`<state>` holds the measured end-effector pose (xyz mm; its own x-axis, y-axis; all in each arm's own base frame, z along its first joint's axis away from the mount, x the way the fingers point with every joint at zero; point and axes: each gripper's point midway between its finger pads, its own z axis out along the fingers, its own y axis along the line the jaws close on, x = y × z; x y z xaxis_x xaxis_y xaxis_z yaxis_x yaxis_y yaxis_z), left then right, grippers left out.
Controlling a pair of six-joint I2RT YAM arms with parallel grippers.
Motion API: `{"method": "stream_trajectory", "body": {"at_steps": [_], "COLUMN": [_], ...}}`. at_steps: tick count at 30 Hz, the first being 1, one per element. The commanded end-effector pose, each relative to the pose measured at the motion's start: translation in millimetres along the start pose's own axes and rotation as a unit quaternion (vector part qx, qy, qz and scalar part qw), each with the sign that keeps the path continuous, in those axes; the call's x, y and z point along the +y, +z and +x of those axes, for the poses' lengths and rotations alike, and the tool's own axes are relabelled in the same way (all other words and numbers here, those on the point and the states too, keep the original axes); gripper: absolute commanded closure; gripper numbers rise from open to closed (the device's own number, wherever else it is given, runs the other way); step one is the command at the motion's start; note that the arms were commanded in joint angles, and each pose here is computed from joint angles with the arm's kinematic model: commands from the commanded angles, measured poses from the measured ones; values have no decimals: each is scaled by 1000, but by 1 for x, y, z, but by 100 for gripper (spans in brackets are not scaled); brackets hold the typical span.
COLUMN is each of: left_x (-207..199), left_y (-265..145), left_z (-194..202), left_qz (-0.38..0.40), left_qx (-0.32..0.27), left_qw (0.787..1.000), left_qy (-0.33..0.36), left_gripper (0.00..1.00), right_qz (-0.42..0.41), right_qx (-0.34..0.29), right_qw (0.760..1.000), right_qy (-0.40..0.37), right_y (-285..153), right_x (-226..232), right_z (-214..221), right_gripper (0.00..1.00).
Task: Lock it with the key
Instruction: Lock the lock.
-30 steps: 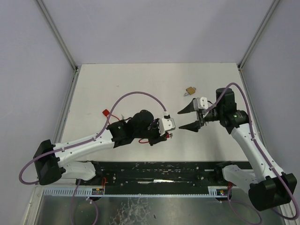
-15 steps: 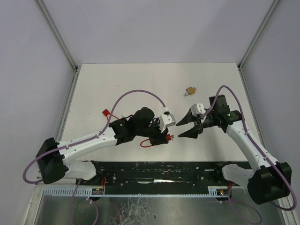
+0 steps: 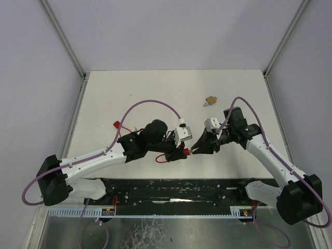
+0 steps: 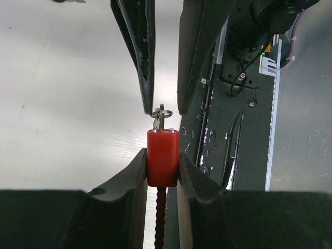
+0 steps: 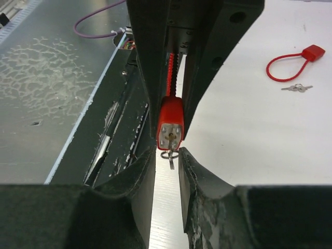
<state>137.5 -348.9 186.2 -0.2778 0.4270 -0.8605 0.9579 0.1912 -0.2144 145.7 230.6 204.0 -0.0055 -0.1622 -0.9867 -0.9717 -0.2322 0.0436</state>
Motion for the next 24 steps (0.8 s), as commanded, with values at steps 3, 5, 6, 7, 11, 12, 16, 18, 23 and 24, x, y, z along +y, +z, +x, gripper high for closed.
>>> {"method": "stream_trajectory", "body": {"at_steps": [3,5,6,7,11,12,16,18,23,24], "left_x": [0,0,-1,-1,-3,-4,-4,-5,-2,0], "left_y": [2,1,1,1,1,1,4,5,6,6], "left_z": [-21,-22,-22,-22,-22,-22,-21,-20,-25,-25], "left_qz": [3,2,2,2,7,9,15,17,8,1], "left_qx": [-45,-46,-47,-47,-48,-49,-43,-38,-40,-37], "left_qw": [999,999,998,999,999,999,999,999,999,999], "left_qy": [26,27,29,29,25,22,8,4,-3,-5], "left_gripper": [100,100,100,100,100,100,100,100,100,100], "right_qz": [-25,-23,-20,-19,-7,-4,-7,-11,-7,-4], "right_qx": [-18,-15,-13,-11,1,4,4,-1,-2,0], "right_qw": [1000,1000,1000,1000,1000,1000,999,999,1000,1000], "right_qy": [7,4,2,2,-13,-18,-31,-32,-16,-14], "right_y": [8,8,7,7,6,6,6,6,8,8], "right_x": [7,6,5,4,1,1,3,4,1,0], "right_z": [-9,-9,-9,-9,-4,-4,-2,-4,1,2], "right_gripper": [73,81,83,86,93,95,93,93,90,89]}}
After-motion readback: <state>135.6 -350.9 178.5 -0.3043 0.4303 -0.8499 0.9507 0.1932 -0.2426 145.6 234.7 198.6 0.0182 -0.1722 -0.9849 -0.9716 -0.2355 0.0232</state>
